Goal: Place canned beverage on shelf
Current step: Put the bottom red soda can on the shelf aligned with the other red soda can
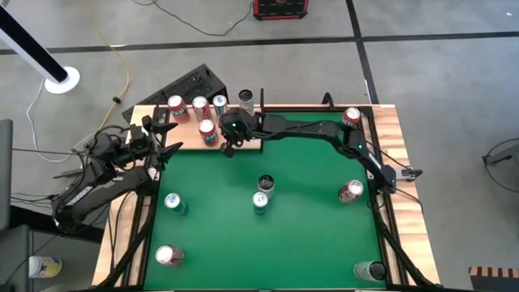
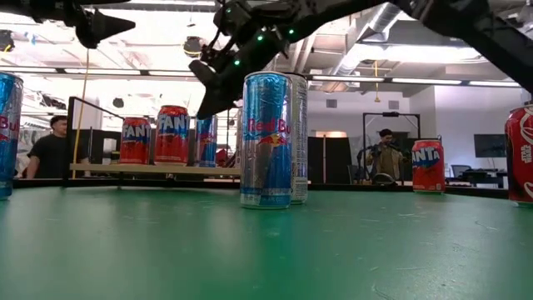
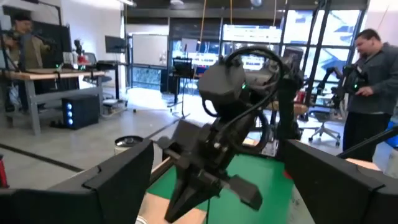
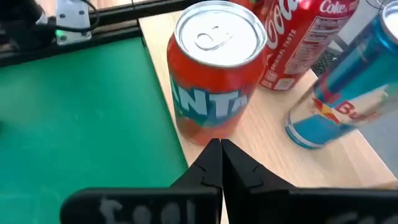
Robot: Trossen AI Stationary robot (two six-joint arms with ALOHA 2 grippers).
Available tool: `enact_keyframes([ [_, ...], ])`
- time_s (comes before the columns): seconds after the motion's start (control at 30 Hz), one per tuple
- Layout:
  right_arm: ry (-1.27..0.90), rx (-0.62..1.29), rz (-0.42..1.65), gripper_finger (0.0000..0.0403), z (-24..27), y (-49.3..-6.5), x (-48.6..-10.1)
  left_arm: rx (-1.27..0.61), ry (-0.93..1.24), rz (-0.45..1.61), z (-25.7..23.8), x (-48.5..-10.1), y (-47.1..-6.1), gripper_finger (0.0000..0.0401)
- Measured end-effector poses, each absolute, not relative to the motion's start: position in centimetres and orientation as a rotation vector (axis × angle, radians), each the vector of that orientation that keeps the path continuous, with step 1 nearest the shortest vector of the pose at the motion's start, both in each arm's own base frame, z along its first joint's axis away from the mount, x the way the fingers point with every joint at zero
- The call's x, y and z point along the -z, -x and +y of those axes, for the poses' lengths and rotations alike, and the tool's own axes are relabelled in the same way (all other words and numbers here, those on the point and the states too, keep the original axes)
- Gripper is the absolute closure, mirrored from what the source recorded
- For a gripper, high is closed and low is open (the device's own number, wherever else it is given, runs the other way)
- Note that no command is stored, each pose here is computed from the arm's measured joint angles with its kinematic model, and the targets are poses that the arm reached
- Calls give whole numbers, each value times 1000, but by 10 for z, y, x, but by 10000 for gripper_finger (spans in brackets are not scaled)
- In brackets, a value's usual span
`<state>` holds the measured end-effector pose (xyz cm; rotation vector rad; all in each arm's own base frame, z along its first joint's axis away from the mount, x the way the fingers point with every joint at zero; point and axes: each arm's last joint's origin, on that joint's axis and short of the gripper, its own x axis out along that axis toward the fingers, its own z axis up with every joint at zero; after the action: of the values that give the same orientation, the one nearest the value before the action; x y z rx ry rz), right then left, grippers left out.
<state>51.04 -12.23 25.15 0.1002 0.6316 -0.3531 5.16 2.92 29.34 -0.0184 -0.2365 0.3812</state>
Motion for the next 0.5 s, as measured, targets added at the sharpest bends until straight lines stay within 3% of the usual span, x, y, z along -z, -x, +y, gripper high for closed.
enact_keyframes([
  [0.5, -134, 355, 550, 387, -126, -533, -235, -391, 29, -216, 28, -290, -49, 113],
])
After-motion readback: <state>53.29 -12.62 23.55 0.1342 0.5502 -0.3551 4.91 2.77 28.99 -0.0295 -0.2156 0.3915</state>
